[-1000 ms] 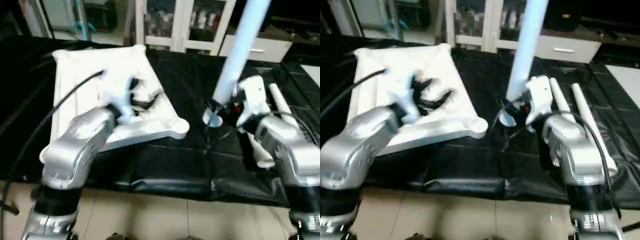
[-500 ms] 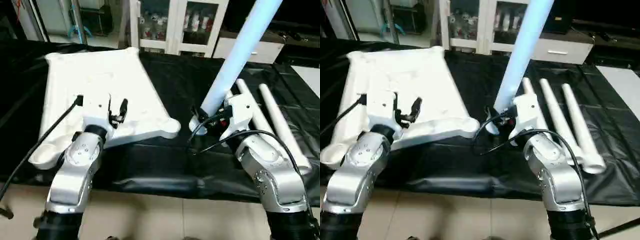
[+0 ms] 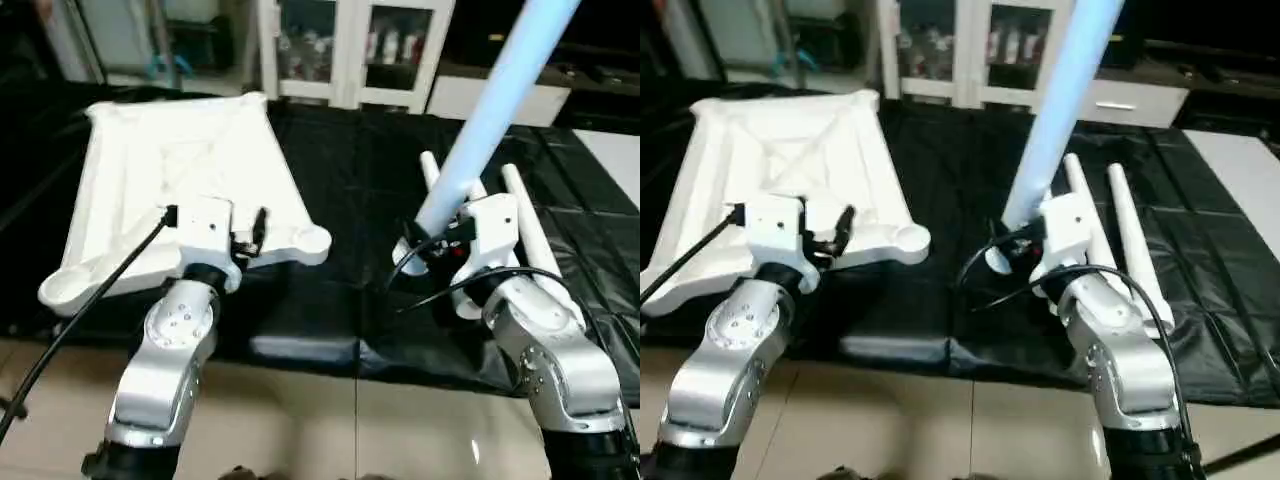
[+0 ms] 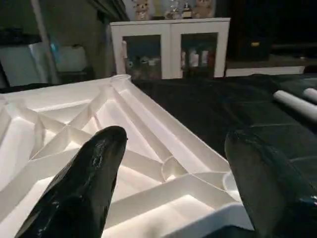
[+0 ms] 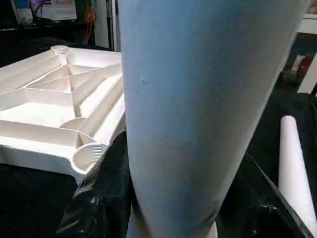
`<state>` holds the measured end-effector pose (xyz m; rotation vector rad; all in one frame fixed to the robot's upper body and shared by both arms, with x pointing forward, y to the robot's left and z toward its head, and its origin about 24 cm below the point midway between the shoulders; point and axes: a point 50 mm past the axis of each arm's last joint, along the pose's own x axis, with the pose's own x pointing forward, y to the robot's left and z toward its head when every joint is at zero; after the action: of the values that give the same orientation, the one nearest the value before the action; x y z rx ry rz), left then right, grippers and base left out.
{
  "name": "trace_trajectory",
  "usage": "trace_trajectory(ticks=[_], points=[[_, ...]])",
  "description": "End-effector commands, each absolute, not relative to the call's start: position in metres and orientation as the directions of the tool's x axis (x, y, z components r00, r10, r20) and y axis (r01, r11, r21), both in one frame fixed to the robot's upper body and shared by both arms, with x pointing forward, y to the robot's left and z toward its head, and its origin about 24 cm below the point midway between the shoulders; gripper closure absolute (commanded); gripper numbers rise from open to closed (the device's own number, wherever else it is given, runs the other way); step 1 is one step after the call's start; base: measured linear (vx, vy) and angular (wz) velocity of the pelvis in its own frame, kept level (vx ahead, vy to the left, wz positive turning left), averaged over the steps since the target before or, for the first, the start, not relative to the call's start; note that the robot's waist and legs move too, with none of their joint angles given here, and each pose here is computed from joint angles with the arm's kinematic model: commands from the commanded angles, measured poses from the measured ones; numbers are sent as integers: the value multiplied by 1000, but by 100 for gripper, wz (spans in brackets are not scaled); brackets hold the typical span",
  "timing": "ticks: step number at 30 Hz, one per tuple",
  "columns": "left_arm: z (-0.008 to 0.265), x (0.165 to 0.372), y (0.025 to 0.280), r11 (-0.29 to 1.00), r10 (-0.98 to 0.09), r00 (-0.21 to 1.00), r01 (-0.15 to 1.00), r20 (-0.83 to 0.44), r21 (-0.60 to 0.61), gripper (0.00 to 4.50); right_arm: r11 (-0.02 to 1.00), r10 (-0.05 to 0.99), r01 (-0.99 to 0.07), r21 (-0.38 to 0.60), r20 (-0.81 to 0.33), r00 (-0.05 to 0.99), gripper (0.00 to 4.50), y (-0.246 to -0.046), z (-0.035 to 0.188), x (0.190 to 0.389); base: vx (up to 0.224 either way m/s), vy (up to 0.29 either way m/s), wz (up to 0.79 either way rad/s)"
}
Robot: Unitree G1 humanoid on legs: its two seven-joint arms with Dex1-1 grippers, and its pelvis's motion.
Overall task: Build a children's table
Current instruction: Pick table leg
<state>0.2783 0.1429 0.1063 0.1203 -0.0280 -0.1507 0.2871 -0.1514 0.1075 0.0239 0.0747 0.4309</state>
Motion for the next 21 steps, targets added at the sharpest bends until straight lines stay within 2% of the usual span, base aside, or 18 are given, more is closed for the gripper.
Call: trace_trajectory(ticks=[1, 10, 16, 21], points=[[105, 276, 139, 975, -181, 983, 177, 16, 132, 82, 907, 420, -420, 23, -35, 907, 261, -151, 115, 289, 0, 0, 0], [99, 271, 131, 959, -249, 968, 249, -17, 132, 82, 909, 418, -417, 31, -42, 908, 261, -155, 115, 288, 58, 11, -5], [99, 270, 131, 956, -257, 966, 257, -21, 140, 82, 904, 426, -425, 40, -44, 903, 261, -157, 115, 287, 131, 21, 7], [99, 270, 133, 953, -259, 966, 260, -27, 154, 82, 879, 476, -477, 12, -64, 877, 261, -152, 111, 283, 134, 1, 5]])
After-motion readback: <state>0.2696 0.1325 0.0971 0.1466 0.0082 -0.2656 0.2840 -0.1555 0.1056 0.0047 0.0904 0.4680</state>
